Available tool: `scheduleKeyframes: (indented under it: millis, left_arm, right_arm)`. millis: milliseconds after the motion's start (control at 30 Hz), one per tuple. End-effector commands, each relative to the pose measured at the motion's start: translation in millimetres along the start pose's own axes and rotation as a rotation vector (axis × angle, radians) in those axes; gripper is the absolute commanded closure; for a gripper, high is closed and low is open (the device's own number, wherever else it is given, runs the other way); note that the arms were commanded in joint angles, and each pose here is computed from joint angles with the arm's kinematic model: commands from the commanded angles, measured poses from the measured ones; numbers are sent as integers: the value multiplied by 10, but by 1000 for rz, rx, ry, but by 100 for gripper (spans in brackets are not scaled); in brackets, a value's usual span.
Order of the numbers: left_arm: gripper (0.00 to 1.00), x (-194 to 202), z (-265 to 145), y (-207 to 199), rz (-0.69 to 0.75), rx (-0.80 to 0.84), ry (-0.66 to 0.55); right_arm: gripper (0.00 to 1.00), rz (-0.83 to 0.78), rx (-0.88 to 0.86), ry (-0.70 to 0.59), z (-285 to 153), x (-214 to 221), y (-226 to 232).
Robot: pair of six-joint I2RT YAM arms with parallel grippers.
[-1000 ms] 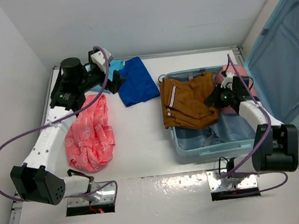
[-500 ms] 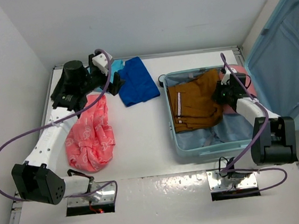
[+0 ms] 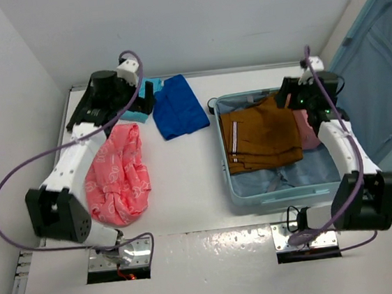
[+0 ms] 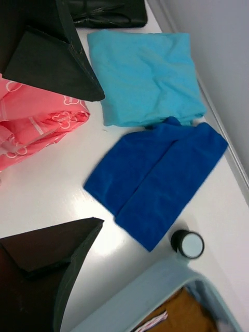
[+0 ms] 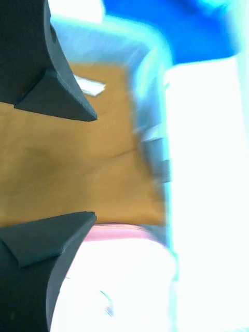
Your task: Pack the luggage
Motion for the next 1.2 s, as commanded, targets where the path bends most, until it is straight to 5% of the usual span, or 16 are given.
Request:
scheduleKeyframes:
  millis: [0,67,233,500,667,967,1167]
  left_arm:
    - [0,185,243,150,-92,-92,173]
    - [0,422,469,102,-96,-119,288]
    - [0,378,910,-64,-187,-344,318]
    - [0,540,1717,-449,-302,-432,348]
    - [0,1010,2105,-433,-325,-544,425]
    - [0,1350,2267,-465,-274,-596,480]
    - [14,1694,2299,-620,-269,-530,560]
  right_arm:
    - [29,-65,-154,-258,-399,-903,423]
    - [26,-71,-183,-255,-500,-965,511]
    - [19,-101,-243,-214,-583,-897,618]
    - [18,-69,-247,-114,-579,-571,579]
    - [18,-71,-240,-93,-627,-483,562]
    - [18,-77,-211,-102,-735,-495,487]
    - [18,-78,-204,-113,-824,-547,485]
Point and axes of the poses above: each gripper's point midway between its finger pads, its own z axis out along the fingers, its own y axis along the line the jaws close on, x = y × z, the point moved 3 cm from there along -z, back along the fingers, and after that the axes turned 8 degrees about z, right-handed, at the moved point
